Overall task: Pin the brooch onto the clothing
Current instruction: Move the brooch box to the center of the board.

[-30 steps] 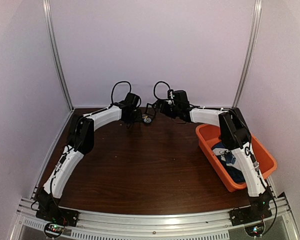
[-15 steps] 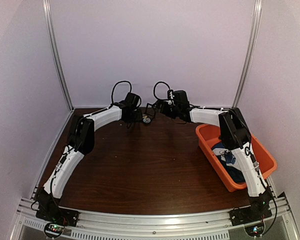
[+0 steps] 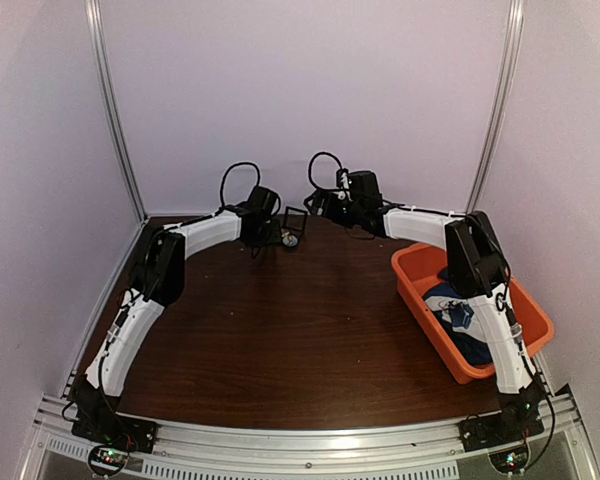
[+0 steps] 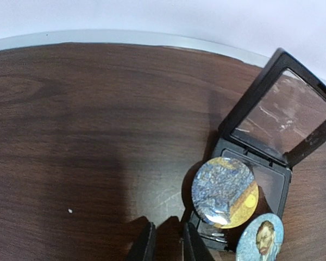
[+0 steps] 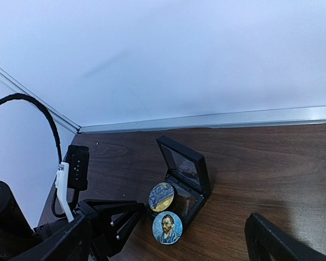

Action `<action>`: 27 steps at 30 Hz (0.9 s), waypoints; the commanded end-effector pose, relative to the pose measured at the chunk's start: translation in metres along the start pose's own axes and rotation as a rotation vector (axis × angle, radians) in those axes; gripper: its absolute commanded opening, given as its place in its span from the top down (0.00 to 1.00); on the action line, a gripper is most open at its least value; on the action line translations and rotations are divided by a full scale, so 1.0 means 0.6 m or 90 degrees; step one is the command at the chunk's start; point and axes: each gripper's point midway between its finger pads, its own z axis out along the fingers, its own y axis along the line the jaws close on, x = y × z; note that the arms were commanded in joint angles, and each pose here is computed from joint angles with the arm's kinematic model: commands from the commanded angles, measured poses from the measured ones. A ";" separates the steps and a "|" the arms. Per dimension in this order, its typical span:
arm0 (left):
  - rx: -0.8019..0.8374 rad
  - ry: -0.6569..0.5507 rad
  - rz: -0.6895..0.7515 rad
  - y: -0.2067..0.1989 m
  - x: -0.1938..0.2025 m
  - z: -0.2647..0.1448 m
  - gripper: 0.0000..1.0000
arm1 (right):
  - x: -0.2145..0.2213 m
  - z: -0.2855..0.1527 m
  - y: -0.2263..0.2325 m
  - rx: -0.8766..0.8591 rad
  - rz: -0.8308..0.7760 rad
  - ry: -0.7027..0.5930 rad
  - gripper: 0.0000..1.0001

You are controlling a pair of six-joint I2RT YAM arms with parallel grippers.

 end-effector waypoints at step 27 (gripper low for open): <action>-0.098 0.077 0.017 0.091 0.081 -0.075 0.82 | -0.024 -0.034 0.025 -0.008 -0.011 -0.012 0.00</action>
